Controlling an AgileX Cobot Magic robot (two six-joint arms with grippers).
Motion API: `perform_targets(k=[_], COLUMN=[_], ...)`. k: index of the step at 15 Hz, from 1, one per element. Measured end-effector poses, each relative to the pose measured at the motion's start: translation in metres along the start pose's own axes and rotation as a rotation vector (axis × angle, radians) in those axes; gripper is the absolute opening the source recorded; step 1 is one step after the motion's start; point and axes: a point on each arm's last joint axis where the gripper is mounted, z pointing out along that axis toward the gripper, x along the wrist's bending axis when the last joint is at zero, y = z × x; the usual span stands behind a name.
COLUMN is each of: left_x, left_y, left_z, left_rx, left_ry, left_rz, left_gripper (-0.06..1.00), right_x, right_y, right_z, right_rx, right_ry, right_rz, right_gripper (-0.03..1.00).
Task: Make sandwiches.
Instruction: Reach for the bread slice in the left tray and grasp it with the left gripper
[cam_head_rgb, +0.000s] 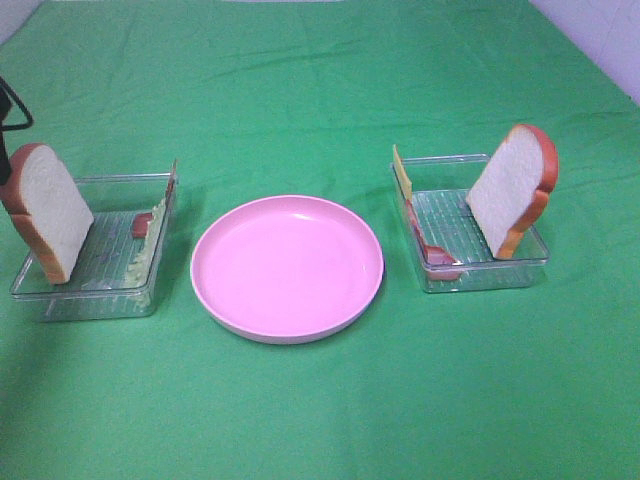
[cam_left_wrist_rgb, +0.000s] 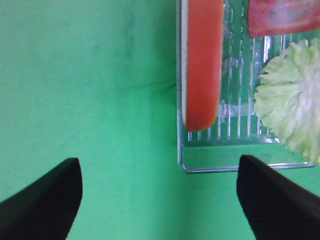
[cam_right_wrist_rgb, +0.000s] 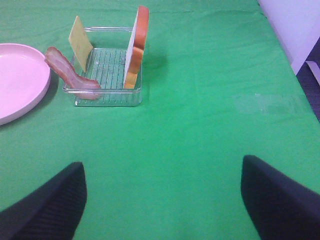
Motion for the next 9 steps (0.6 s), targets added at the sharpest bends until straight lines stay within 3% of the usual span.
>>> perform_targets(k=[2, 4, 9], left_x=[-0.014, -0.033, -0.029], left_y=[0.004, 0.011, 0.017], left_z=[0.013, 0.027, 0.045], left_rx=[0.022, -0.025, -0.033], left_ry=[-0.006, 0.009, 0.065], left_rz=[0.012, 0.021, -0.012], left_gripper=[0.79, 0.79, 0.77], right_x=[0.0, 0.0, 0.0], right_y=[0.0, 0.0, 0.0], right_z=[0.0, 0.0, 0.0], right_rx=[0.0, 0.0, 0.0], right_ry=[0.0, 0.0, 0.001], right_rz=[0.0, 0.0, 0.0], right_gripper=[0.79, 0.79, 0.79])
